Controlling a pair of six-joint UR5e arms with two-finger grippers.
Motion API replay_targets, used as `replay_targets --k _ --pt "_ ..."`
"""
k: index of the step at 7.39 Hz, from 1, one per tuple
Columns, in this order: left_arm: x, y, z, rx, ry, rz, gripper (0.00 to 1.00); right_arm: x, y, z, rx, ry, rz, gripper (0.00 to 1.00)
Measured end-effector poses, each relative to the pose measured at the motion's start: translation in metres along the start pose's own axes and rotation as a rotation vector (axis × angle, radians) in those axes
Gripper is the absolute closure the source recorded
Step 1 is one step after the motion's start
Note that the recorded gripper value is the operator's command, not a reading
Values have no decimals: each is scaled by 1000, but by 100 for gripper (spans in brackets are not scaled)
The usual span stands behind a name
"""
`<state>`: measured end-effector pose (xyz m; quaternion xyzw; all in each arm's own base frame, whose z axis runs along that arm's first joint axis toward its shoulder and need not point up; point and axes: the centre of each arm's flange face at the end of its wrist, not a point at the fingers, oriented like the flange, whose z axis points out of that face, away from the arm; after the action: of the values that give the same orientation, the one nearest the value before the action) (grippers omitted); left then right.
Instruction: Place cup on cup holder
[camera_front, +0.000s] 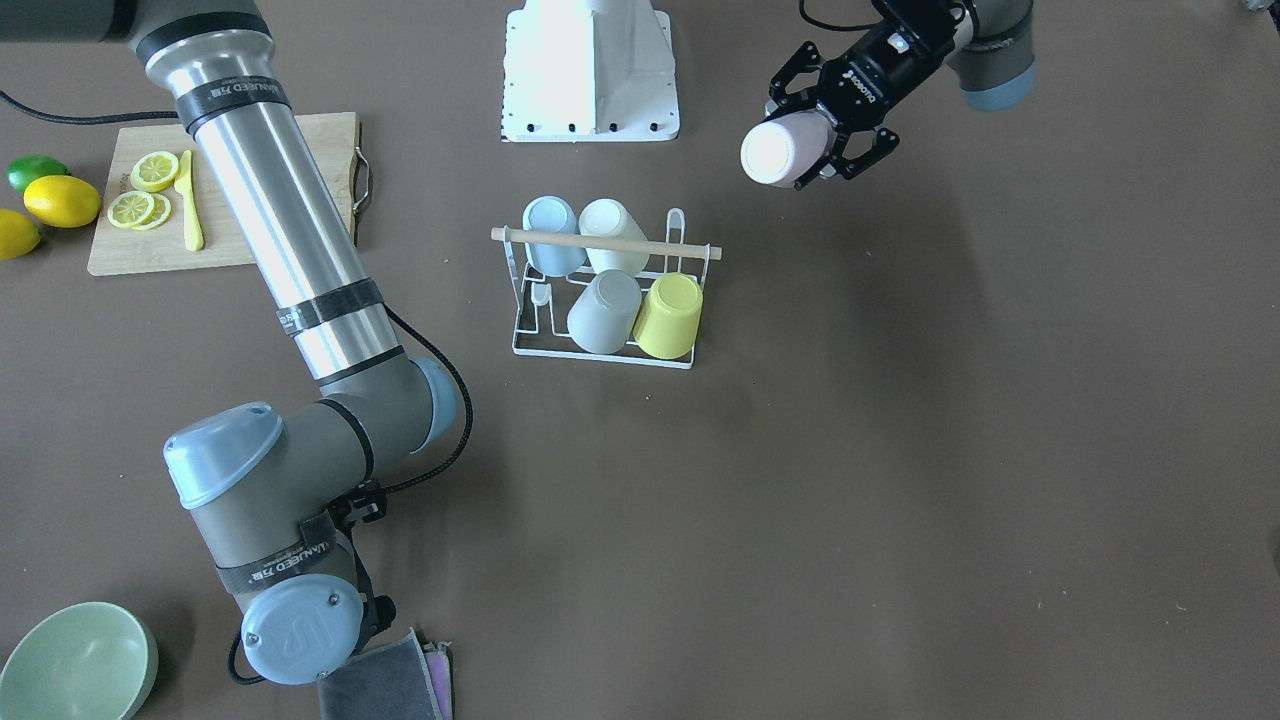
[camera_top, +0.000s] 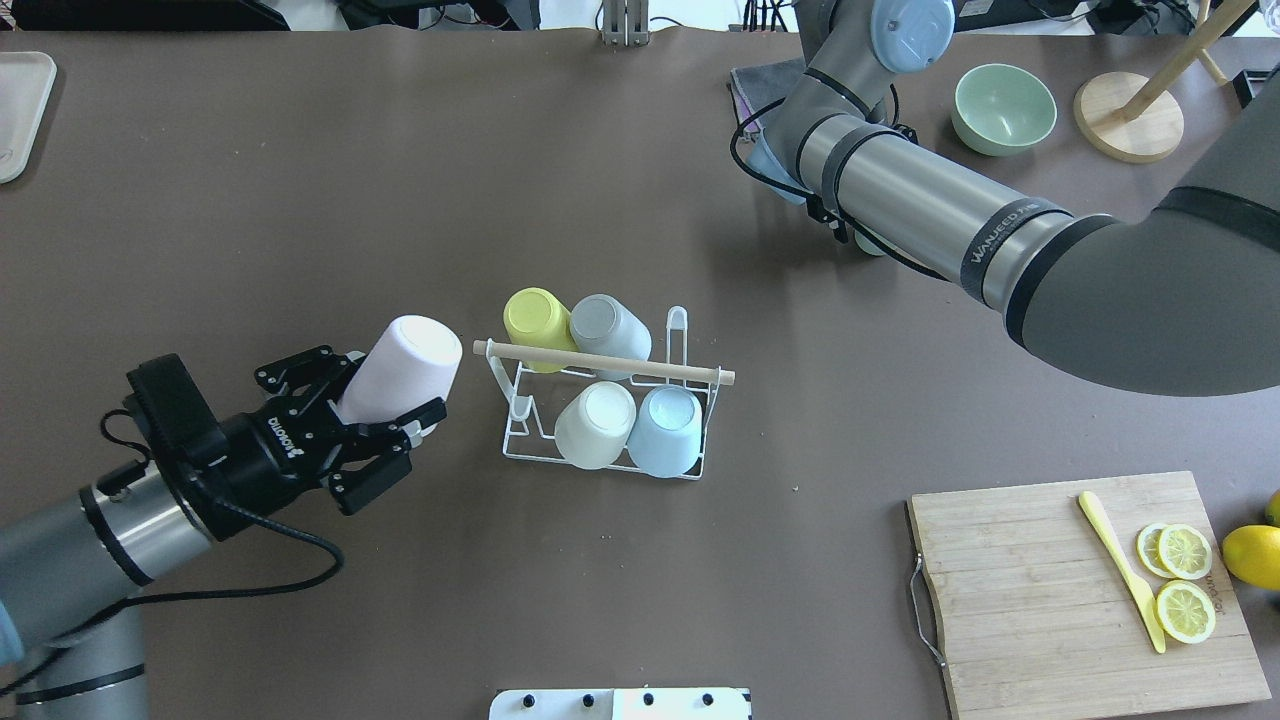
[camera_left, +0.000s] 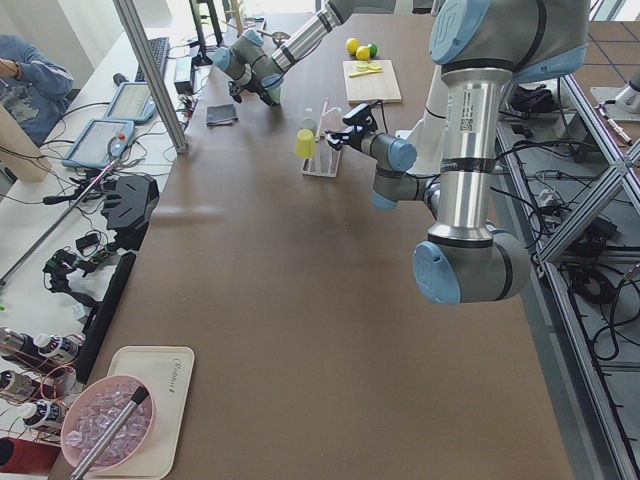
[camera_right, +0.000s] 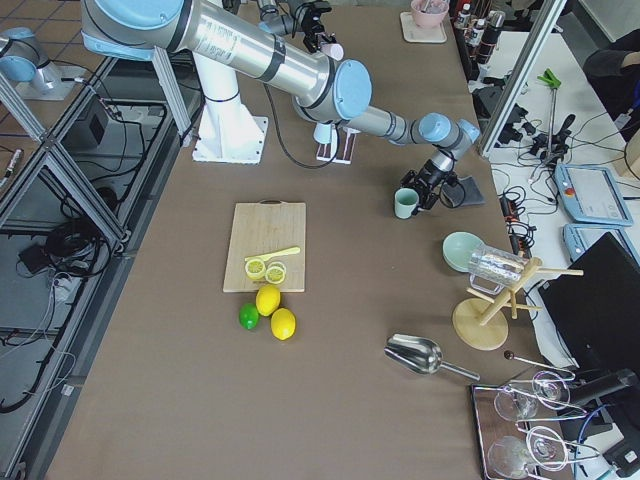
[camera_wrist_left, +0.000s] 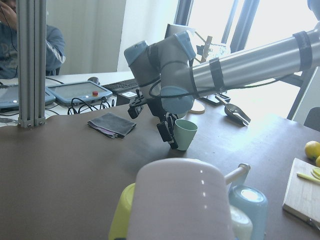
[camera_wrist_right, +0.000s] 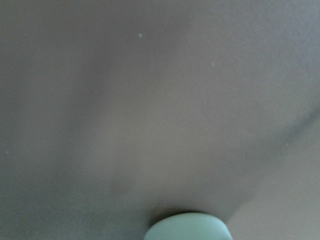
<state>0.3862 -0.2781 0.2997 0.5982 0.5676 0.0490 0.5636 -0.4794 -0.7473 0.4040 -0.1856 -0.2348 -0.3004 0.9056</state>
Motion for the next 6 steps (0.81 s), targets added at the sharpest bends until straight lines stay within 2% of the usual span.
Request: replay_targets --k 2,4,5,6 --pt "29 18 34 80 -66 -12 87 -1 3 -2 -25 9 -7 4" --pt "42 30 41 88 -90 -21 89 1 6 -4 -55 33 -28 4" --pt "44 34 44 88 -101 -21 94 2 7 -6 -62 50 -39 4" --pt "43 36 48 92 -113 -19 91 1 7 -6 -68 64 -49 24"
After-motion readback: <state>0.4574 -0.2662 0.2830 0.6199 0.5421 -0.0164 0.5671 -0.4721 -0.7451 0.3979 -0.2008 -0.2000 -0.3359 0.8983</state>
